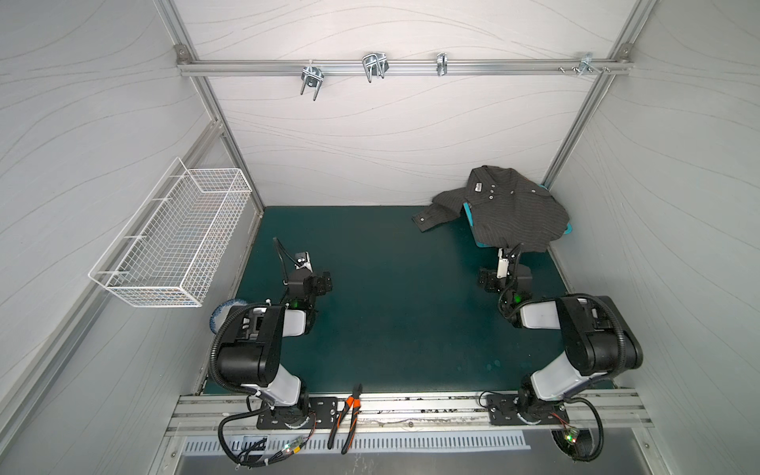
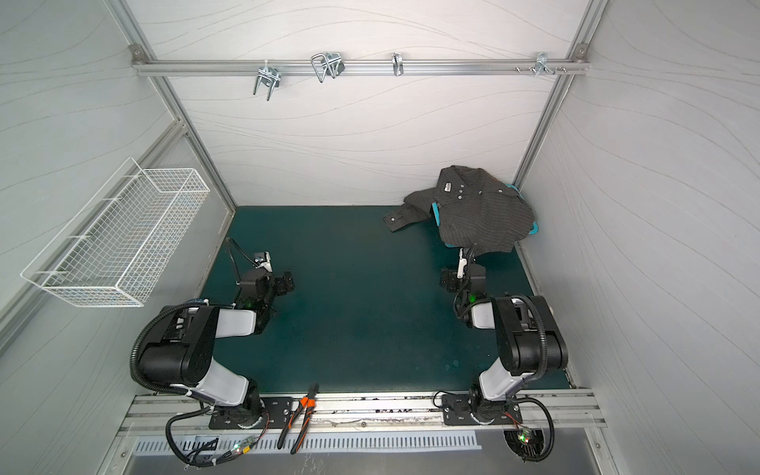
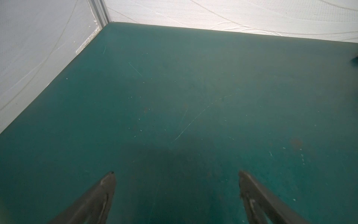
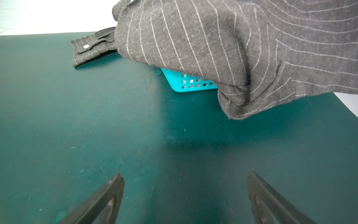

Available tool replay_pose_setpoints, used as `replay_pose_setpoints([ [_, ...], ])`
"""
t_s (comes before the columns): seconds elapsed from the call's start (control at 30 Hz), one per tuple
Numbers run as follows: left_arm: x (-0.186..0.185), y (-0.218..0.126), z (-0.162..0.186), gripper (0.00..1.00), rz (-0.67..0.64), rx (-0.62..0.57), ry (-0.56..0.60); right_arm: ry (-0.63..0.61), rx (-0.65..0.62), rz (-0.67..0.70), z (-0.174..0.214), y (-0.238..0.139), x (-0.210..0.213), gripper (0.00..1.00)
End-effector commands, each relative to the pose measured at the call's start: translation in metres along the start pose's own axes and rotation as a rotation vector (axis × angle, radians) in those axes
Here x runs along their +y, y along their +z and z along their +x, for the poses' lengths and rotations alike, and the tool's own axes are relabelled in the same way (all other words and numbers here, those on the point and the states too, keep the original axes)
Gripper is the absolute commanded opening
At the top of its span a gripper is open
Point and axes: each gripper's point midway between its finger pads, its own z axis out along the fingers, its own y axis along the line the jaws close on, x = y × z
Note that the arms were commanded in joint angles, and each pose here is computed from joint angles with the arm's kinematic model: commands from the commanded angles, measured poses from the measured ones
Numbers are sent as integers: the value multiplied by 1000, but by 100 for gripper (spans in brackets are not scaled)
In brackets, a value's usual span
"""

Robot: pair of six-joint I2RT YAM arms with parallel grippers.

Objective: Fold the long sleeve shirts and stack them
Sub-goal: 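Reach the right gripper to the grey pinstriped shirt on the teal basket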

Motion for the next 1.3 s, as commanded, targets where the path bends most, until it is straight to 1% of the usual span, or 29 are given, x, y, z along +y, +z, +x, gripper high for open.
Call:
replay_pose_setpoints([
  [0.0,-2,1,-25,99,12,-64,-13,-13,-36,-11,-10,-3,2,99],
  [0.17,-3,1,-25,99,14,-66,-13,-14,-46,-10,-12,-4,2,99],
  [0.2,-3,0,-34,99,9,-80,-7,-11,-50,18,-21,-5,-2,99],
  [0.23,-2,-1,-38,99,-6,-32,0,-7,-6,76,-32,-8,-9,99],
  [0.27,-1,-4,-50,99,-36,31,11,29,28,176,-58,-16,-24,99],
  [0.3,7,-8,-70,99,-102,60,-12,126,101,279,-78,-31,-40,99],
  [0.33,15,-14,-94,99,-171,54,-76,213,156,343,-99,-47,-50,99],
  [0.37,23,-24,-118,99,-224,55,-197,325,222,401,-112,-63,-57,99],
  [0.4,23,-37,-134,93,-242,101,-311,395,250,433,-125,-72,-59,99],
  [0.43,19,-48,-141,88,-236,170,-390,363,257,436,-123,-64,-59,99],
  [0.47,2,-54,-146,83,-178,218,-469,390,274,408,-119,-50,-60,97],
  [0.5,-26,-55,-149,80,-75,247,-507,443,326,338,-119,-40,-58,89],
  [0.53,-47,-57,-150,80,-13,260,-508,494,381,315,-116,-31,-59,85],
  [0.57,-70,-62,-150,81,41,278,-479,510,428,312,-117,-23,-58,83],
  [0.63,-110,-74,-148,82,138,307,-367,458,474,301,-129,-8,-51,82],
  [0.67,-125,-81,-142,83,171,333,-313,408,480,279,-139,-1,-43,81],
  [0.73,-147,-93,-131,83,246,368,-242,322,478,269,-154,11,-33,82],
  [0.77,-152,-98,-125,84,271,381,-224,293,479,286,-160,14,-33,82],
  [0.83,-157,-107,-114,85,317,409,-223,296,478,321,-171,20,-43,83],
  [0.9,-161,-114,-104,86,358,431,-226,336,482,314,-175,31,-51,82],
  [0.97,-165,-118,-93,86,389,448,-205,373,486,293,-176,44,-55,82],
  [1.03,-165,-118,-86,86,393,467,-183,367,511,287,-171,57,-55,79],
  [1.13,-164,-116,-78,84,385,491,-161,352,567,265,-155,73,-50,69],
  [1.27,-166,-111,-73,81,379,506,-165,341,624,259,-133,83,-44,67],
])
